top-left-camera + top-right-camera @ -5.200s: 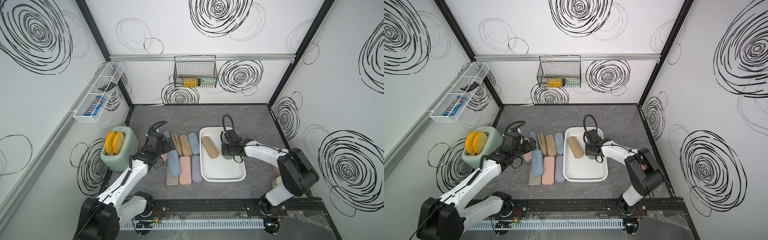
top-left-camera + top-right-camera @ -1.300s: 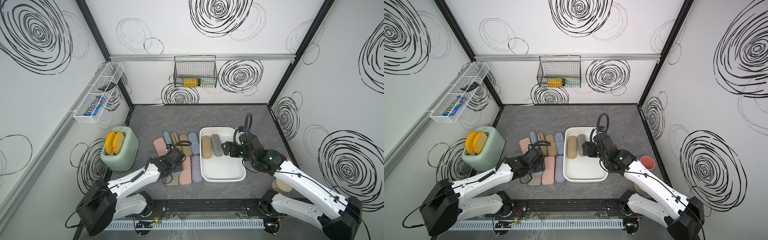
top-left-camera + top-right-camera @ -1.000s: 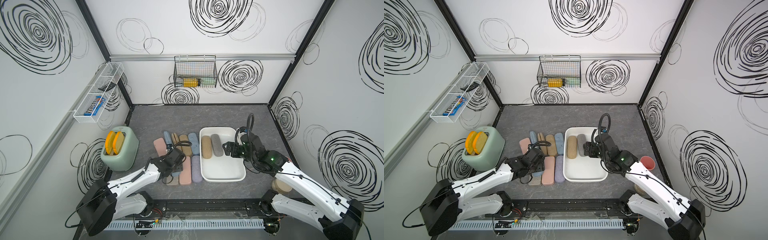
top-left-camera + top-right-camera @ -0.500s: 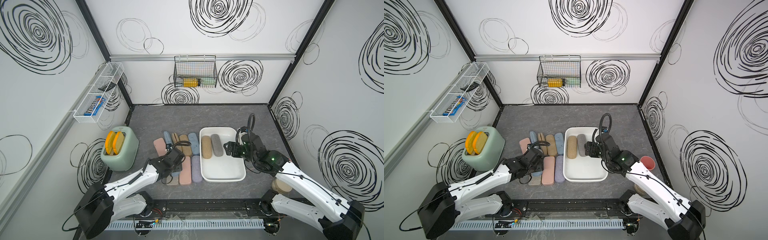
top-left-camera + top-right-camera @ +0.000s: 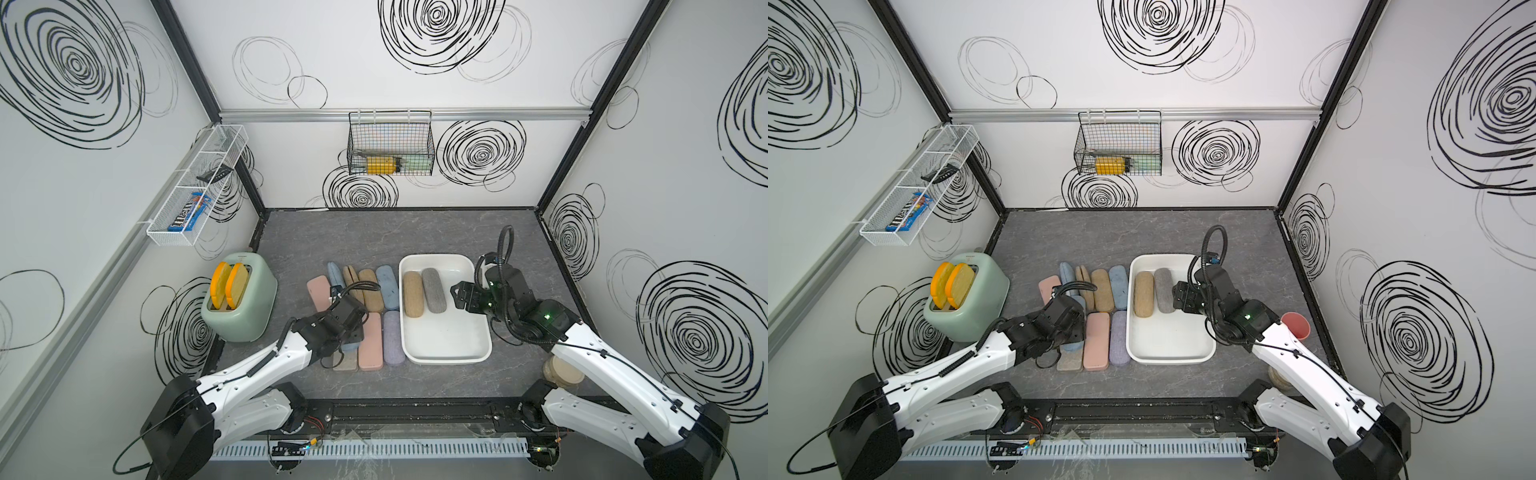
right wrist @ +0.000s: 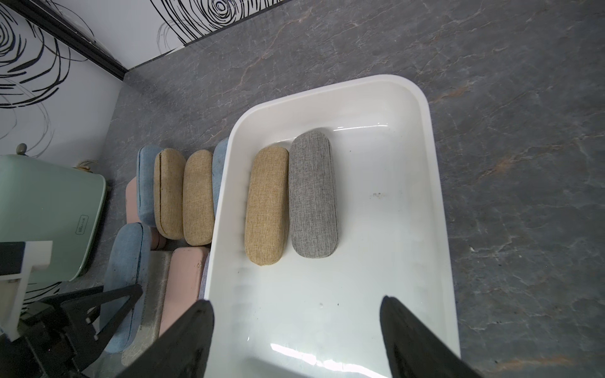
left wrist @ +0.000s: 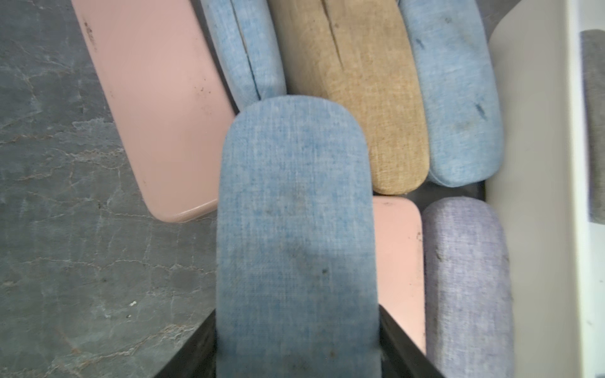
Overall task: Put the glasses cases into the storage boxes
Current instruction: Pick up the glasses case, then place the glasses case in the storage box, then pick up the glasses case at the center of the board.
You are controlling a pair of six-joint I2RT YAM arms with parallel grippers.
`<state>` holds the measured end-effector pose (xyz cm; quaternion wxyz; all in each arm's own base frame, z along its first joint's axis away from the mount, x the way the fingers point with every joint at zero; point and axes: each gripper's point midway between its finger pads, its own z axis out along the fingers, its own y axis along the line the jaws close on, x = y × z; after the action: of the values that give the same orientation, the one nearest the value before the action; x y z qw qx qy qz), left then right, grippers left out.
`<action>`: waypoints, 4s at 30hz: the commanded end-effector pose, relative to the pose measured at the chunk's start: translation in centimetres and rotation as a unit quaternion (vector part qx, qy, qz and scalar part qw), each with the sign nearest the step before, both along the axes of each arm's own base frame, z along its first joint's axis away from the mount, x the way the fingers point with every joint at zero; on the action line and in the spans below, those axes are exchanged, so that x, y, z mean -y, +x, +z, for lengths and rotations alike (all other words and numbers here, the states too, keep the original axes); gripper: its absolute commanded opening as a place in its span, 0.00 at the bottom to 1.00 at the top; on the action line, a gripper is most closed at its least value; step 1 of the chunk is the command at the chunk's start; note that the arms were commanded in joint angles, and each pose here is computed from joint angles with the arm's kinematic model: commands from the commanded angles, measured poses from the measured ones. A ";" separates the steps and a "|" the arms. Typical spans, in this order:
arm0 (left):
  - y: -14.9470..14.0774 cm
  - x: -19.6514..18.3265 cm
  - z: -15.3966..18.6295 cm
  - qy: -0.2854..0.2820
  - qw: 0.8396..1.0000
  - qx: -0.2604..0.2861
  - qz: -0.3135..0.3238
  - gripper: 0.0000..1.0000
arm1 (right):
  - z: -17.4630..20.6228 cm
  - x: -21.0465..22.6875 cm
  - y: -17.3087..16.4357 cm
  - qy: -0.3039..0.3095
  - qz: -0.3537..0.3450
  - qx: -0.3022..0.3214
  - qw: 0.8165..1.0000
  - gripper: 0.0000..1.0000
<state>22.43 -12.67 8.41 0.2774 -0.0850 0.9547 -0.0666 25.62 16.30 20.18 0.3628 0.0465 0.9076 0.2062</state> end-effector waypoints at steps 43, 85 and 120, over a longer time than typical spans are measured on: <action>7.4 33.0 7.0 -0.157 0.970 0.021 -0.184 0.51 | 1.8 11.3 -2.8 0.026 -0.171 -0.020 0.985 0.83; 16.0 33.4 -2.6 -0.101 0.991 -0.024 -0.089 0.79 | 1.7 10.4 -3.3 0.052 -0.153 -0.018 0.987 0.82; 9.0 -4.7 10.8 -0.167 0.972 0.149 0.065 0.96 | 2.0 -17.9 -5.4 -0.017 0.180 0.013 0.984 0.80</action>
<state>32.41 -8.80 22.05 0.4471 -0.1626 0.8647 -0.1609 19.16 30.64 20.07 0.2950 -0.1084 0.9203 0.2328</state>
